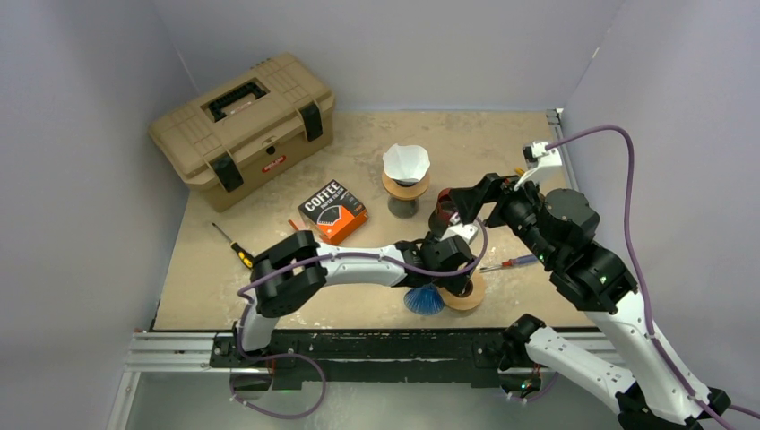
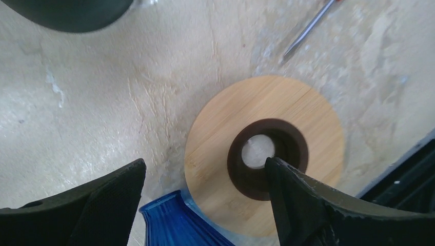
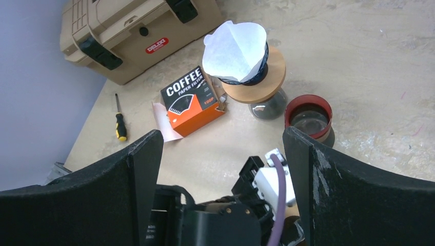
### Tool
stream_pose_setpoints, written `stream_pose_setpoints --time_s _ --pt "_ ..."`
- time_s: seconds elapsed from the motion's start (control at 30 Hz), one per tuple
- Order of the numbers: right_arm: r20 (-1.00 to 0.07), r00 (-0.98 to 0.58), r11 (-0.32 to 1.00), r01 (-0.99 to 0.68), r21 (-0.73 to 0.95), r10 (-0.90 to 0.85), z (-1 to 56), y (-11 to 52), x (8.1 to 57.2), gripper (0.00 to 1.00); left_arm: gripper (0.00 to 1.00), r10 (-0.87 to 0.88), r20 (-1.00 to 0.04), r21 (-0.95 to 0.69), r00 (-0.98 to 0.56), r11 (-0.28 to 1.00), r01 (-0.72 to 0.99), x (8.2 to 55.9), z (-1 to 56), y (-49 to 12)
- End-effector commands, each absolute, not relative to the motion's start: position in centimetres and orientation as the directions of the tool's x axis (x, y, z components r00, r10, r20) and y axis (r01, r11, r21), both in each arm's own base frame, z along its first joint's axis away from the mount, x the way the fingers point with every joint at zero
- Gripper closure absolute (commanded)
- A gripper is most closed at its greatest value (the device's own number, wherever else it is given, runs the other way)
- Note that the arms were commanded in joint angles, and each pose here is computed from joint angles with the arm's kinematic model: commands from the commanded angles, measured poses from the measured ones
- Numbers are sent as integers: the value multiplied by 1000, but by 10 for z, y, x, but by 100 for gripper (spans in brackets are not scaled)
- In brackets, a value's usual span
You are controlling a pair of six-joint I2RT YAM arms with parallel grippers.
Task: Place the coffee filter in the dripper
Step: Pick up the dripper holder from the center of the board.
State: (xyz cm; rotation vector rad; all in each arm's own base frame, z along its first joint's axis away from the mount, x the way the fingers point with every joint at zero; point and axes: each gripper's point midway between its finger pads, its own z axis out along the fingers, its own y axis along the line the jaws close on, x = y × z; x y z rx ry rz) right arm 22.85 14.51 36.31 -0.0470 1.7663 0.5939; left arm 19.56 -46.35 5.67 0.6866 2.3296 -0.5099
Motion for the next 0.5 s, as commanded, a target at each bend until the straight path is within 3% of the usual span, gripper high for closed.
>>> stream_pose_setpoints --time_s 0.0,0.17,0.47 --pt "-924 -243 871 -329 366 296 380 140 229 11 15 394 -668 -99 -632 794 600 197 42 -462" --pt "-924 -249 869 -336 363 290 380 143 231 11 26 414 -648 -92 -640 791 605 192 24 -464" --pt "-923 -247 867 -337 368 296 380 142 229 11 64 376 -664 -144 -646 784 604 190 31 -477"
